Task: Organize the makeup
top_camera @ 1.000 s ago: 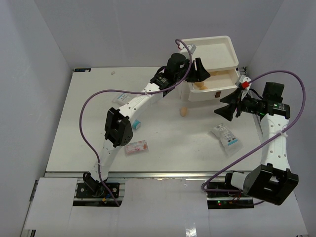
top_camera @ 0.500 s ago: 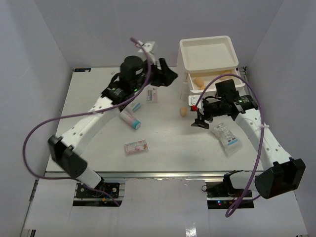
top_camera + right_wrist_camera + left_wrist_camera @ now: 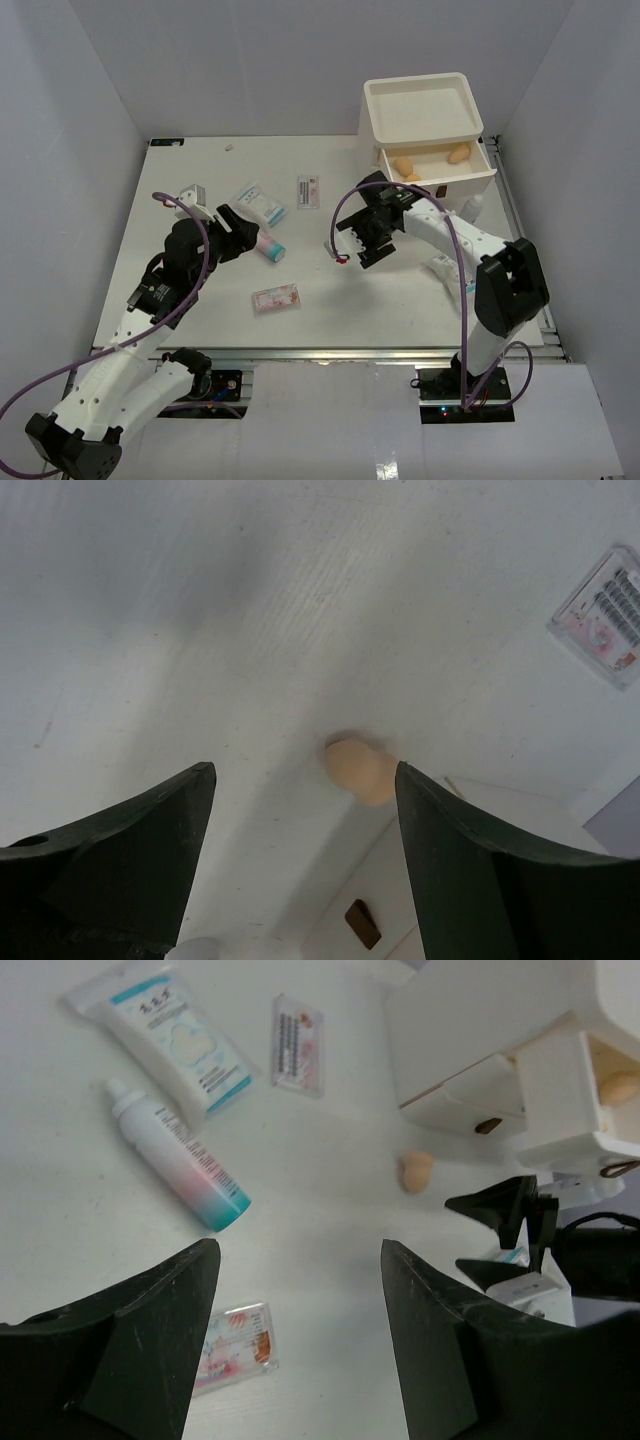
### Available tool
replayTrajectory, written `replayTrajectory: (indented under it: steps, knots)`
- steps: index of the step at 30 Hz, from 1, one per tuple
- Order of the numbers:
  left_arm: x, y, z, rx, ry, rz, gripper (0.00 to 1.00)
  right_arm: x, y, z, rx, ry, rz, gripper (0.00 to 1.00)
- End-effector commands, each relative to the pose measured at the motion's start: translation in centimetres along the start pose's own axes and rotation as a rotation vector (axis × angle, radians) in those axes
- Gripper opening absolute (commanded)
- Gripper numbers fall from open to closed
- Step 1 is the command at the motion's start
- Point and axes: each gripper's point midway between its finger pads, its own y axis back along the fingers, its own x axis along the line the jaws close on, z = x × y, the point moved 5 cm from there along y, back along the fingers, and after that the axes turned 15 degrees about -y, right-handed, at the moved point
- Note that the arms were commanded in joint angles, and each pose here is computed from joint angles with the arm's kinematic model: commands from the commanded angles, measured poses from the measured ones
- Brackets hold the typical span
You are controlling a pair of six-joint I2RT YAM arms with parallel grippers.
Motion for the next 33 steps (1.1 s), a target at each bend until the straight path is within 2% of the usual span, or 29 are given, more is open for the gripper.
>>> replayTrajectory:
  steps: [1, 10, 21, 26, 33]
  knots:
    - [1.1, 0.7, -1.1, 0.006, 0.082, 0.056, 0.77, -4.3, -0.9, -1.6, 0.161, 0.146, -0.047, 0.78]
    - [1.2, 0.3, -1.7, 0.028, 0.072, 0.069, 0.77, -7.0, -5.1, -4.4, 0.344, 0.203, 0.009, 0.75]
    - [1.1, -0.6, -2.5, 0.057, 0.073, 0.062, 0.77, -7.7, -8.5, -7.0, 0.458, 0.227, 0.076, 0.7]
    - [1.0, -0.8, -2.8, 0.067, 0.078, 0.059, 0.77, -7.3, -9.4, -8.0, 0.489, 0.218, 0.103, 0.58]
    - [1.1, -0.9, -3.2, 0.077, 0.088, 0.058, 0.77, -7.4, -9.4, -7.7, 0.448, 0.183, 0.093, 0.24]
